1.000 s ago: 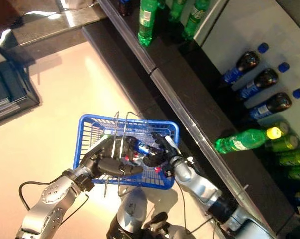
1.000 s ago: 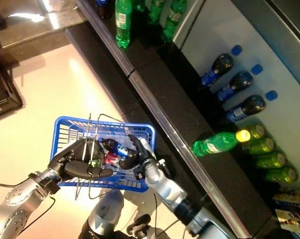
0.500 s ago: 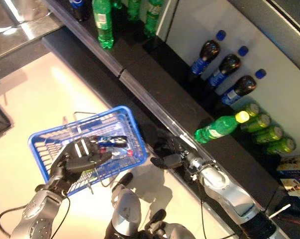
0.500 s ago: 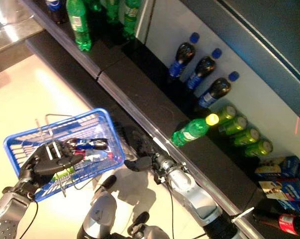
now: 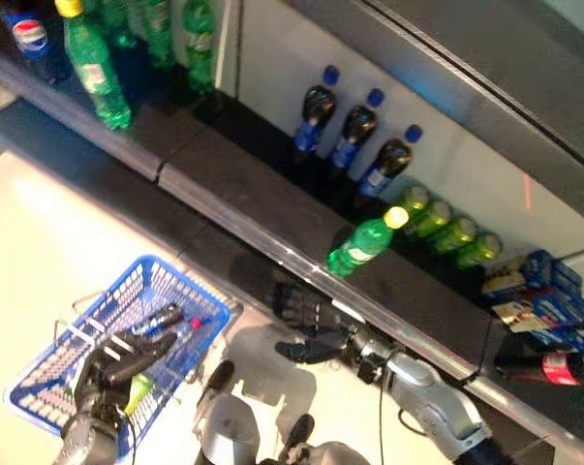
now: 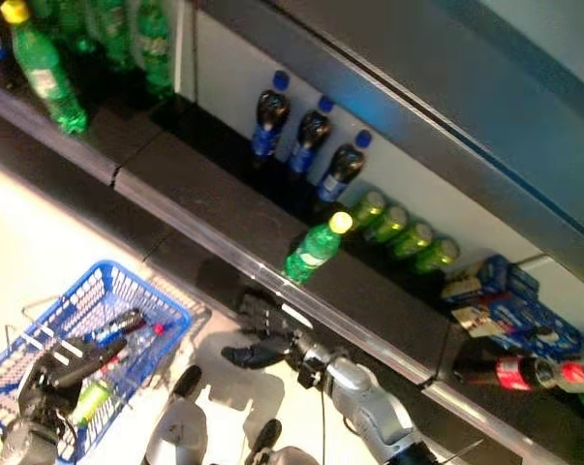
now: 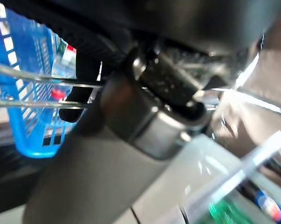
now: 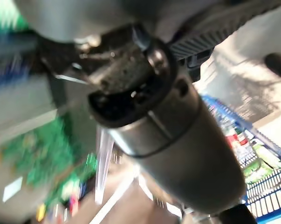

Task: Pick up the drink and place into the basket.

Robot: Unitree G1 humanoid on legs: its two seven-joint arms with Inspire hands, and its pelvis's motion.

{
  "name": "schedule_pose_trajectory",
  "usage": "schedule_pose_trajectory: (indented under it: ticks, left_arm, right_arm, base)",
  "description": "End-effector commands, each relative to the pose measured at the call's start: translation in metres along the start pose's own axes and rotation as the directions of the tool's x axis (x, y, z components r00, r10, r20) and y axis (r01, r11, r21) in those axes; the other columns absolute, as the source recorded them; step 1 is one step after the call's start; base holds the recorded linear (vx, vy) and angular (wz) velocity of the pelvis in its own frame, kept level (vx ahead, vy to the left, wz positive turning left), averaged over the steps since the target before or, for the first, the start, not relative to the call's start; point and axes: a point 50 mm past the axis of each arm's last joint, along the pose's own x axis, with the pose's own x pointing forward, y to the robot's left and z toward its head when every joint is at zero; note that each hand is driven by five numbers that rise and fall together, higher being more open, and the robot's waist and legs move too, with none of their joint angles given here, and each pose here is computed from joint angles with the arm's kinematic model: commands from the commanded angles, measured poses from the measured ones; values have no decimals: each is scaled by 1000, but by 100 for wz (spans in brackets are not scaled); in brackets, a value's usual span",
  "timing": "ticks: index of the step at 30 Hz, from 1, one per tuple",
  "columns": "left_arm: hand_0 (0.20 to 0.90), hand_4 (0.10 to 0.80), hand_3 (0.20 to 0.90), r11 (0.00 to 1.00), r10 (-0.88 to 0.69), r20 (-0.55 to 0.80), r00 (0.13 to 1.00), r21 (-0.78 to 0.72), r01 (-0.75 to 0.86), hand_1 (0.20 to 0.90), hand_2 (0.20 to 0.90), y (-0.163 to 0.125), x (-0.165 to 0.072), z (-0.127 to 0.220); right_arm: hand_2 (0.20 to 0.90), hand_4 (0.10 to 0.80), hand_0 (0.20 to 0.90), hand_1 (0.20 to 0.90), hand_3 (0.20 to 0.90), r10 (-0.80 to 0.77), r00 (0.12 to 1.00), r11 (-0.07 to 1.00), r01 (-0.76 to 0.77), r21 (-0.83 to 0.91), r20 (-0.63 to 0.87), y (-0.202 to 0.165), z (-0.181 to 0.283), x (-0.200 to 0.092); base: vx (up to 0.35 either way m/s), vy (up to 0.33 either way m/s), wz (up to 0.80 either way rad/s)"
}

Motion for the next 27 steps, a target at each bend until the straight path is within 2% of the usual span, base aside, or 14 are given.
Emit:
schedule_pose_trajectory:
  ticks: [1,4,6,7,9,12,16,27]
  left_arm:
    - [300,100,200,992,-63,368,928,-79,99,300,300,-25,6,50]
    - [300,100,200,996,33,233,972,-91,-12,300,300,-8,9,17]
    - [300,100,200,983,102,60,993,-162,-91,300,300,1,10,-19]
    - [300,100,200,982,104,52,993,-162,-94,300,300,1,10,-21]
    - [300,100,200,986,126,-84,988,-98,-134,300,300,2,6,-49]
    - [300,100,200,985,167,-220,961,6,-170,300,300,2,-1,-81]
    - [300,100,200,974,222,-330,917,34,-223,300,300,9,-12,-104]
    - [300,100,200,973,220,-419,881,35,-227,300,300,7,-27,-129]
  right_arm:
    - [900,800,900,900,900,18,995,1000,-20,-12,-99,-6,-35,-21]
    - [900,800,900,900,900,-42,980,997,54,56,-193,-16,-64,-26]
    - [900,800,900,900,900,-135,943,985,161,62,-303,-29,-95,-32]
    - [900,800,900,900,900,-137,941,985,162,58,-308,-30,-96,-32]
    - [900,800,900,900,900,-210,888,952,281,120,-410,-38,-126,-41]
    - [900,800,900,900,900,-336,784,905,423,53,-523,-49,-158,-57]
    - [900,800,900,900,900,-423,675,851,525,-9,-604,-51,-182,-76]
    - [900,800,900,900,900,-534,593,762,646,-38,-603,-49,-196,-90]
  base:
    - [-19,5,-25]
    - [-23,10,-34]
    - [-11,20,-29]
    - [-7,17,-11]
    - [0,0,0]
    - [-5,17,-4]
    - [4,24,-1]
    - [-5,20,5]
